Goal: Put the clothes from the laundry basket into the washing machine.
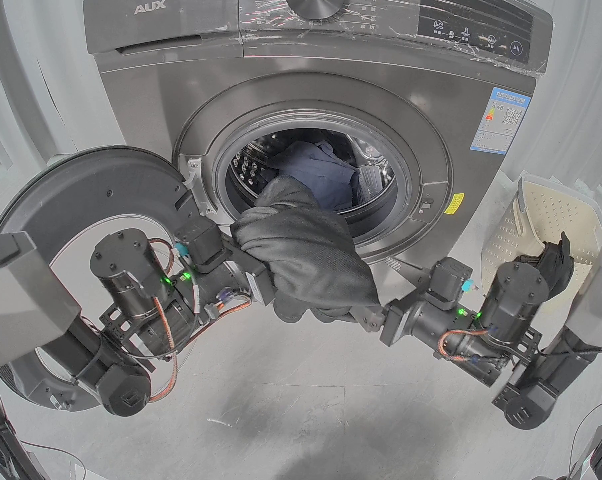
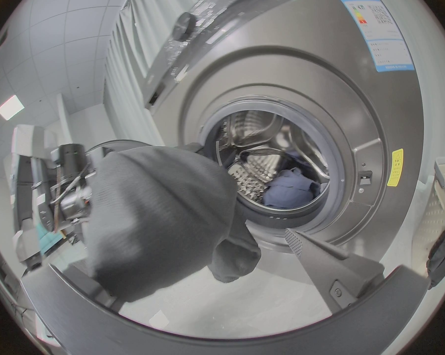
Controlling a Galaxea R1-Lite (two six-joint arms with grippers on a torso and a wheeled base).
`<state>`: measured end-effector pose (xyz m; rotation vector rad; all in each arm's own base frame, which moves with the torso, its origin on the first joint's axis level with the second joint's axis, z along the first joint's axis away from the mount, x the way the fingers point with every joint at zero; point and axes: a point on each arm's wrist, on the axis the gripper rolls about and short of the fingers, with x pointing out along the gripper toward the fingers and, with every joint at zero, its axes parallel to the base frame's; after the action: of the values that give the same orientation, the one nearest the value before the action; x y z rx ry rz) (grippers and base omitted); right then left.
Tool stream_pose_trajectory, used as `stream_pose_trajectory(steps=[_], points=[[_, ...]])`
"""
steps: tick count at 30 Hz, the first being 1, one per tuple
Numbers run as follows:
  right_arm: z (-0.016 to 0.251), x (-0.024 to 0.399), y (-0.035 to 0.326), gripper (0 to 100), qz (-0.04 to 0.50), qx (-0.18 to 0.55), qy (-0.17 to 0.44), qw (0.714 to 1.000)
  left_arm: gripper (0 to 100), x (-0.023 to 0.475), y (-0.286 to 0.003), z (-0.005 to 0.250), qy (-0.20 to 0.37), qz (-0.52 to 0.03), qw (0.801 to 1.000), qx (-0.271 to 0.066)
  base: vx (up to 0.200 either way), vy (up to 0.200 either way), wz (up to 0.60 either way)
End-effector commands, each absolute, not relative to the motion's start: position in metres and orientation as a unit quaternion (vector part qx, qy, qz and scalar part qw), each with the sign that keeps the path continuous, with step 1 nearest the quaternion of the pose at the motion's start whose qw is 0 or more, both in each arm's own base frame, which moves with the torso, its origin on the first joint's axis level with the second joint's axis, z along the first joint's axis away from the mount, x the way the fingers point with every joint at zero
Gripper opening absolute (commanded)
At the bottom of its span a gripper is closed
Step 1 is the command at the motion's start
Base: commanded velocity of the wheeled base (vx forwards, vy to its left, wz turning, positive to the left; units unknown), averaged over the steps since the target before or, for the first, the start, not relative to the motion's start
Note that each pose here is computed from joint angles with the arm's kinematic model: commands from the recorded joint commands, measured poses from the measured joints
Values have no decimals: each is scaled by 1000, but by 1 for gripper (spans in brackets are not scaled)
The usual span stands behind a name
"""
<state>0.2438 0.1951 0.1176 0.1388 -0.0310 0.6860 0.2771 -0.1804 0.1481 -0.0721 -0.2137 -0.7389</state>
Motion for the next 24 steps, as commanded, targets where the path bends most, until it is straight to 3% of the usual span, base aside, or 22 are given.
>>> stream_pose_trajectory(steps=[1, 7, 13, 19, 24], points=[[131, 186, 181, 100, 405, 43, -14, 913, 0, 249, -157, 177, -133, -353, 925, -47, 0, 0, 0], [121, 163, 172, 100, 422, 30, 19, 906, 0, 248, -150, 175, -126, -341, 930, -49, 0, 0, 0], [129, 179, 168, 100, 398, 41, -1, 917, 0, 237, -144, 155, -82, -339, 936, -35, 0, 0, 0], [117, 206, 156, 100, 347, 34, 15, 937, 0, 234, -143, 149, -71, -341, 937, -31, 0, 0, 0], [117, 210, 153, 100, 338, 35, 12, 940, 0, 230, -143, 145, -61, -344, 937, -27, 0, 0, 0]])
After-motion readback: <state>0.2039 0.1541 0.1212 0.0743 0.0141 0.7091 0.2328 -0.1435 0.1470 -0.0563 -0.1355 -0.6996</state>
